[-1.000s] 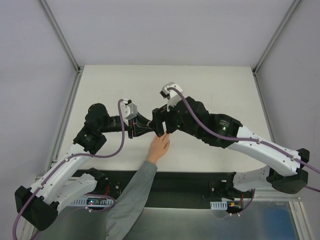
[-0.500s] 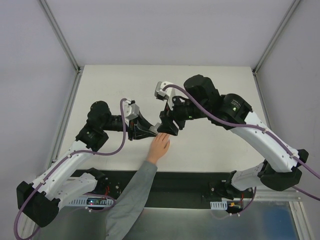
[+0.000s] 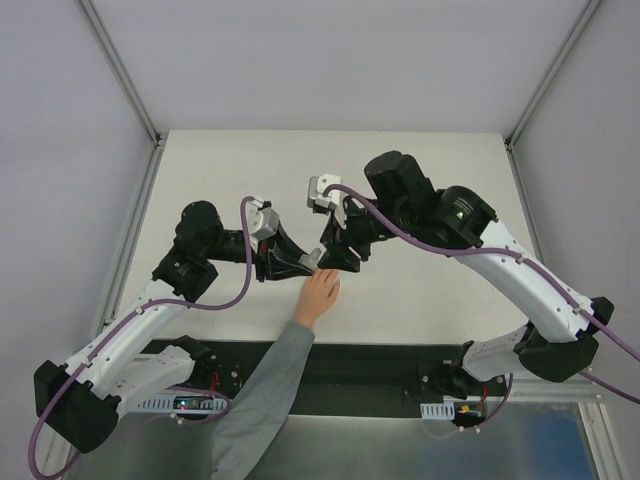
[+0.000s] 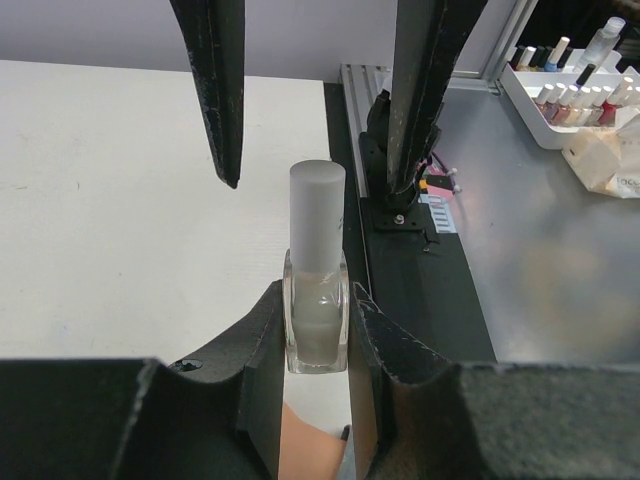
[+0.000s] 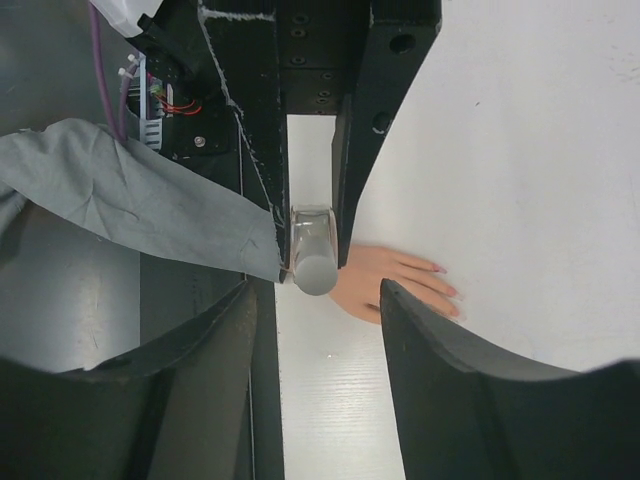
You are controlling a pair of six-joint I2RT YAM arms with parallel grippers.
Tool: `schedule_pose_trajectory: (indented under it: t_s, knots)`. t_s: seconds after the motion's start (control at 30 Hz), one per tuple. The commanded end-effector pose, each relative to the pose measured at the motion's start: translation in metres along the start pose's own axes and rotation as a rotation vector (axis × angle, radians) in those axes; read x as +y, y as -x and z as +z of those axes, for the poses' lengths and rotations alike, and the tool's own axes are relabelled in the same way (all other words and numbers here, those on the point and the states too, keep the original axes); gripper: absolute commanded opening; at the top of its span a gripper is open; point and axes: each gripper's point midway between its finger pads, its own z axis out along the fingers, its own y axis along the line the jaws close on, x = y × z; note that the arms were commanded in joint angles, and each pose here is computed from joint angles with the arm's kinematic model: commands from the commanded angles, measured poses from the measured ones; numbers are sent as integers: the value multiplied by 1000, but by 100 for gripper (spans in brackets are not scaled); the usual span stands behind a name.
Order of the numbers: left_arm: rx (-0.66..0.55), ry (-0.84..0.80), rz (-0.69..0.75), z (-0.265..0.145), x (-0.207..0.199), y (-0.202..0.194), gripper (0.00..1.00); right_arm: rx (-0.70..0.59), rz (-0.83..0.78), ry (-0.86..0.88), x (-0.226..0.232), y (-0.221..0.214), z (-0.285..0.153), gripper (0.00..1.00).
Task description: Paint the nails
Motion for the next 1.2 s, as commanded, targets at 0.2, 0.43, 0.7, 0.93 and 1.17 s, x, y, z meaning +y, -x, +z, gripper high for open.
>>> schedule_pose_trajectory:
  t_s: [0.2, 0.43, 0.7, 0.93, 1.17]
  knots:
    - [-39, -60, 97, 2, -13, 25, 0, -44, -56, 49, -2, 15, 9, 48]
    - [-38, -59, 94, 2, -12, 25, 0, -47, -60, 64, -1, 16, 12, 42]
    - [-45, -5, 93, 2, -4, 26, 0, -21, -15, 88, 1, 12, 18, 19]
    - [-90, 337, 117, -13, 45, 36, 0, 44, 195, -39, -11, -13, 53, 0]
    - [-124, 507, 164, -29, 65, 41, 0, -162, 826, -866, -65, -42, 59, 1]
